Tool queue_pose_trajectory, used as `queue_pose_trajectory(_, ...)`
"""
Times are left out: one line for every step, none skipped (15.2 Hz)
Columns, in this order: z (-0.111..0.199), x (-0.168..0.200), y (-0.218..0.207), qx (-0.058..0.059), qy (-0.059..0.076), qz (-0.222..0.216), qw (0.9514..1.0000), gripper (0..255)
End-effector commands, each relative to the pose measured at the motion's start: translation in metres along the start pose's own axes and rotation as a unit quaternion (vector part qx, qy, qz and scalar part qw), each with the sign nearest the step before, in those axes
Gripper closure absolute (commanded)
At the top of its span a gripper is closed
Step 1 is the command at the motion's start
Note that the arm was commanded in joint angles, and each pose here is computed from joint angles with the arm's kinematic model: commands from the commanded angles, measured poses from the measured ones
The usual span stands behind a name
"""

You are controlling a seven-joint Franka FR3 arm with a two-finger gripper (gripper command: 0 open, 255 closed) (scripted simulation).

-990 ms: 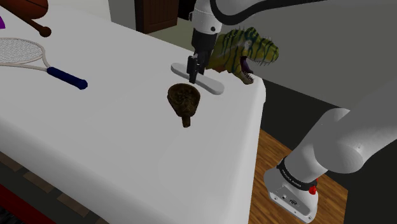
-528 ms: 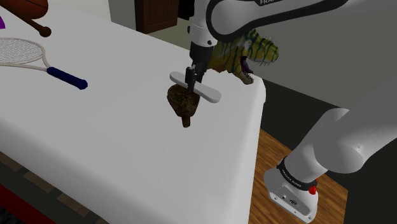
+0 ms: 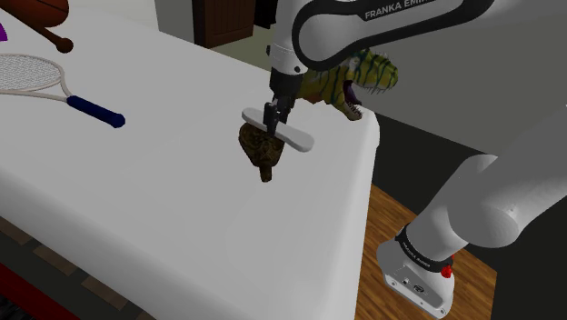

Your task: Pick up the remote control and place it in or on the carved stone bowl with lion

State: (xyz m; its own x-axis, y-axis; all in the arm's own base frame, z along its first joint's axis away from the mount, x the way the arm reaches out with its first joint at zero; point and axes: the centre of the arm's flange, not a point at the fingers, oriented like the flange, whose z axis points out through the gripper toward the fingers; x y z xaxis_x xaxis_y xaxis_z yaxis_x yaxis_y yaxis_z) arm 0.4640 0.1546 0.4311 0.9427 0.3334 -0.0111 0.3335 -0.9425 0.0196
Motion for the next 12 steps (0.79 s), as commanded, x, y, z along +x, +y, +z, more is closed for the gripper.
queue_pose_trajectory(0.0,0.0,0.0,0.0,0.0,0.0,1.0,255)
queue_pose_trajectory(0.0,0.0,0.0,0.0,0.0,0.0,1.0,255)
queue_pose_trajectory(0.0,0.0,0.0,0.0,0.0,0.0,1.0,0)
queue_pose_trajectory(0.0,0.0,0.0,0.0,0.0,0.0,1.0,0)
queue_pose_trajectory(0.0,0.0,0.0,0.0,0.0,0.0,1.0,0)
queue_pose_trajectory(0.0,0.0,0.0,0.0,0.0,0.0,1.0,0)
queue_pose_trajectory(0.0,0.0,0.0,0.0,0.0,0.0,1.0,0)
queue_pose_trajectory(0.0,0.0,0.0,0.0,0.0,0.0,1.0,0)
queue_pose_trajectory(-0.013,0.0,0.0,0.0,0.0,0.0,1.0,0)
queue_pose_trajectory(-0.027,0.0,0.0,0.0,0.0,0.0,1.0,0)
queue_pose_trajectory(-0.04,0.0,0.0,0.0,0.0,0.0,1.0,0)
queue_pose_trajectory(-0.05,0.0,0.0,0.0,0.0,0.0,1.0,0)
